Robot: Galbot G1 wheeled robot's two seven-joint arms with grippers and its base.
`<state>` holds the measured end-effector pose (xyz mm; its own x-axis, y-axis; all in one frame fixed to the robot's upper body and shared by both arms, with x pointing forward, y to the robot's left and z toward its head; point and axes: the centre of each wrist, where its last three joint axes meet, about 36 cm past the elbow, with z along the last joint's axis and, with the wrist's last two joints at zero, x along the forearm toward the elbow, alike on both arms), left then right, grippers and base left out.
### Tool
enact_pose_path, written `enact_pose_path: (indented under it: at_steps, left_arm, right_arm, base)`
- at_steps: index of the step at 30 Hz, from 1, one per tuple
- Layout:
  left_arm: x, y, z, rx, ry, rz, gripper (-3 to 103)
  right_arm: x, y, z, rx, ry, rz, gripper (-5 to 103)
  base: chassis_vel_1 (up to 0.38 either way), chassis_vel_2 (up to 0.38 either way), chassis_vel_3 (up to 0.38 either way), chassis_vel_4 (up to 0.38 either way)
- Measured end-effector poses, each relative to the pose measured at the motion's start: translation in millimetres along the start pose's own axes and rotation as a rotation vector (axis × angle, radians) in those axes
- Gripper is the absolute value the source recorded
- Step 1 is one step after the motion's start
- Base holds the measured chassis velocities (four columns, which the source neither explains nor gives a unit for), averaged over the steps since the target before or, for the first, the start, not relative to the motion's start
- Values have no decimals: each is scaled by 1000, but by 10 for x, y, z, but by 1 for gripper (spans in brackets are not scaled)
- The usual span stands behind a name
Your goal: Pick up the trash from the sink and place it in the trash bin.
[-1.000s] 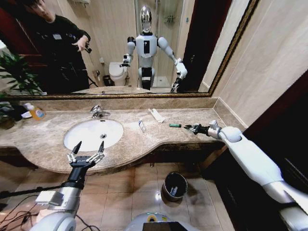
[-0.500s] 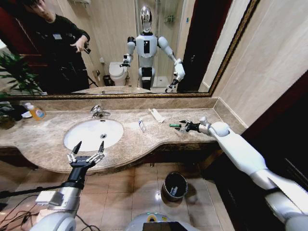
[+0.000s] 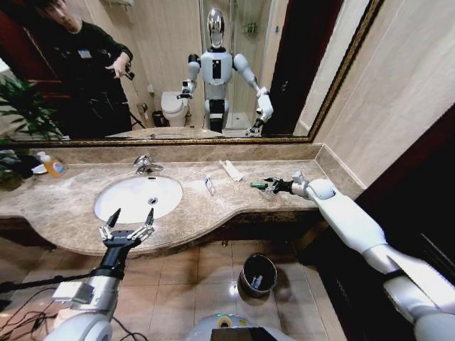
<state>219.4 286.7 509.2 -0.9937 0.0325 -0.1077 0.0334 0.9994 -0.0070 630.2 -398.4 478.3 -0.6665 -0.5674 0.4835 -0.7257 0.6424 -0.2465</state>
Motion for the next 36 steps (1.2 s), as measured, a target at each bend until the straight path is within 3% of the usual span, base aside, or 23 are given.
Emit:
enact_pose_path:
  at_steps: [11, 16, 20, 22, 24, 31, 36]
  left_arm:
    - [0, 0, 0, 0, 0, 0, 100]
    - [0, 0, 0, 0, 0, 0, 100]
    - [0, 0, 0, 0, 0, 0, 100]
    - [0, 0, 0, 0, 0, 0, 100]
    - [0, 0, 0, 0, 0, 0, 100]
    - [0, 0, 0, 0, 0, 0, 100]
    - [0, 0, 0, 0, 0, 0, 100]
  right_arm:
    - [-15, 5, 69, 1, 13, 3, 61]
    - [-18, 7, 74, 0, 13, 2, 49]
    - [-26, 9, 93, -2, 14, 2, 28]
    - [-26, 10, 94, -2, 14, 3, 28]
    - [-23, 10, 91, 0, 13, 5, 22]
    - [14, 44, 97, 1, 2, 19, 20]
    - [153, 180, 123, -33, -65, 84, 20]
  base:
    - [0, 0, 0, 0]
    - [0, 0, 0, 0]
    - [0, 0, 0, 0]
    - [0, 0, 0, 0]
    - [0, 0, 0, 0]
    - [0, 0, 0, 0]
    - [0, 0, 0, 0]
